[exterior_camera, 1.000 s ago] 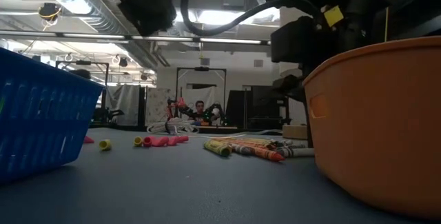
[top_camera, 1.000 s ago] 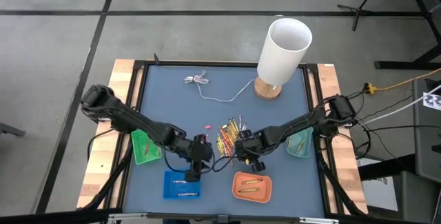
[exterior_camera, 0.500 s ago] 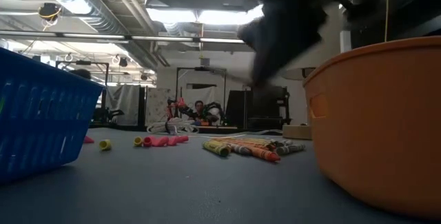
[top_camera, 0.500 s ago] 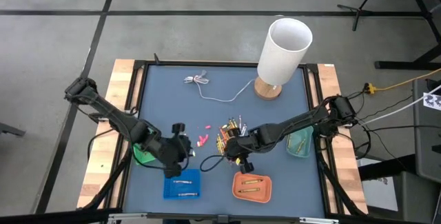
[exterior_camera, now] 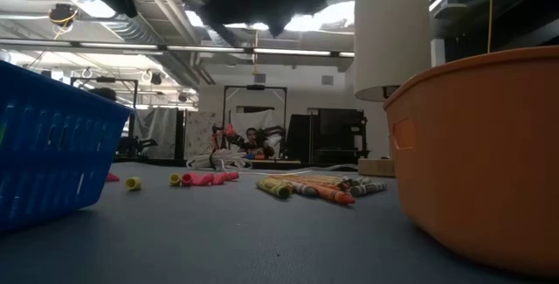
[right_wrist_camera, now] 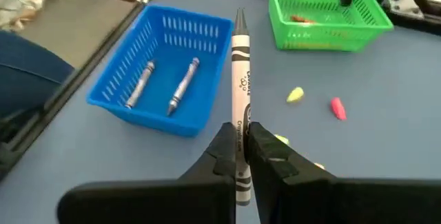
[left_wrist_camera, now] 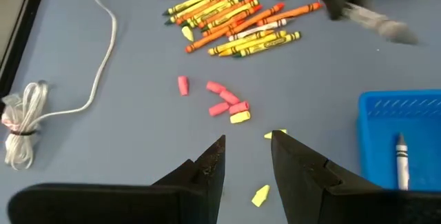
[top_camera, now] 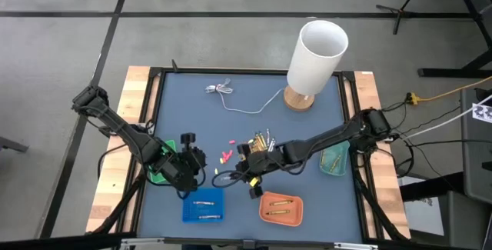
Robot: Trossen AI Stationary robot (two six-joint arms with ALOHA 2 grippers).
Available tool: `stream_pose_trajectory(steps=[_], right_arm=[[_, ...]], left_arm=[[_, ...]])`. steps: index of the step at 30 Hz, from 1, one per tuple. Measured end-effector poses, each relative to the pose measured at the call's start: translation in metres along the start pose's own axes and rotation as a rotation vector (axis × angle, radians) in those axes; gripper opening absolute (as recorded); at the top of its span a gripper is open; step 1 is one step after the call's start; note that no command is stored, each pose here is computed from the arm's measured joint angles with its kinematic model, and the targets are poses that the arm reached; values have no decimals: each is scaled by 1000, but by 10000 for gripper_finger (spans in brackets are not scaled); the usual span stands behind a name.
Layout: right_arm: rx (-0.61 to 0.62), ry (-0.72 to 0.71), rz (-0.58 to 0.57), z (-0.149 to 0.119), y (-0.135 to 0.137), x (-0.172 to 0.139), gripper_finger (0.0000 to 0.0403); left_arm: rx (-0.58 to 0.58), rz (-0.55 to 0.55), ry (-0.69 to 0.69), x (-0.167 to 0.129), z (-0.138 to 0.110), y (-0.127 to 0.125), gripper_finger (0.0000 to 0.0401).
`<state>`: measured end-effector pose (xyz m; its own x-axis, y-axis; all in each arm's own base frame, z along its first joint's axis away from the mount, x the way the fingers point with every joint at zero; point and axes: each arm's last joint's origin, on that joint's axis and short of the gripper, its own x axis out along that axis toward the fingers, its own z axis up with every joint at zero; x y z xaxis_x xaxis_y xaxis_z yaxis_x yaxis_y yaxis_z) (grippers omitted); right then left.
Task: Sort crayons
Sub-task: Put the gray crayon into the blue bin
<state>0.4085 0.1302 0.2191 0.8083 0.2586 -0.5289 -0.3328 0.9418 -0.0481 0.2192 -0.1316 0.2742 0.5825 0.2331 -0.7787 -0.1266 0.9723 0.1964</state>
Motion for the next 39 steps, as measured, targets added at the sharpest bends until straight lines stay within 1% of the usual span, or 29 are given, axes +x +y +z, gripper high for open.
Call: stream_pose_trajectory(steps=[1,6,9,12,16,20,24,36,39], right_arm=[[0,-55,2,3,0,5,17],[-3,-181,28,-4,1,31,18],[-5,-252,50,-11,2,46,18],[-4,-292,73,-18,4,57,18],[33,-306,124,-26,5,67,18],[97,-313,150,-31,6,72,19],[129,-308,156,-31,6,72,19],[133,-306,163,-31,6,72,19],[133,-306,164,-31,6,72,31]], left_arm=[[1,4,4,0,0,1,103],[15,33,13,2,1,6,103],[-1,55,21,6,2,11,103],[-22,73,29,9,5,17,103],[-49,93,37,13,8,24,103],[-72,110,44,16,10,31,103],[-89,123,49,19,12,35,103],[-103,131,54,21,13,39,103],[-103,131,54,21,13,39,103]])
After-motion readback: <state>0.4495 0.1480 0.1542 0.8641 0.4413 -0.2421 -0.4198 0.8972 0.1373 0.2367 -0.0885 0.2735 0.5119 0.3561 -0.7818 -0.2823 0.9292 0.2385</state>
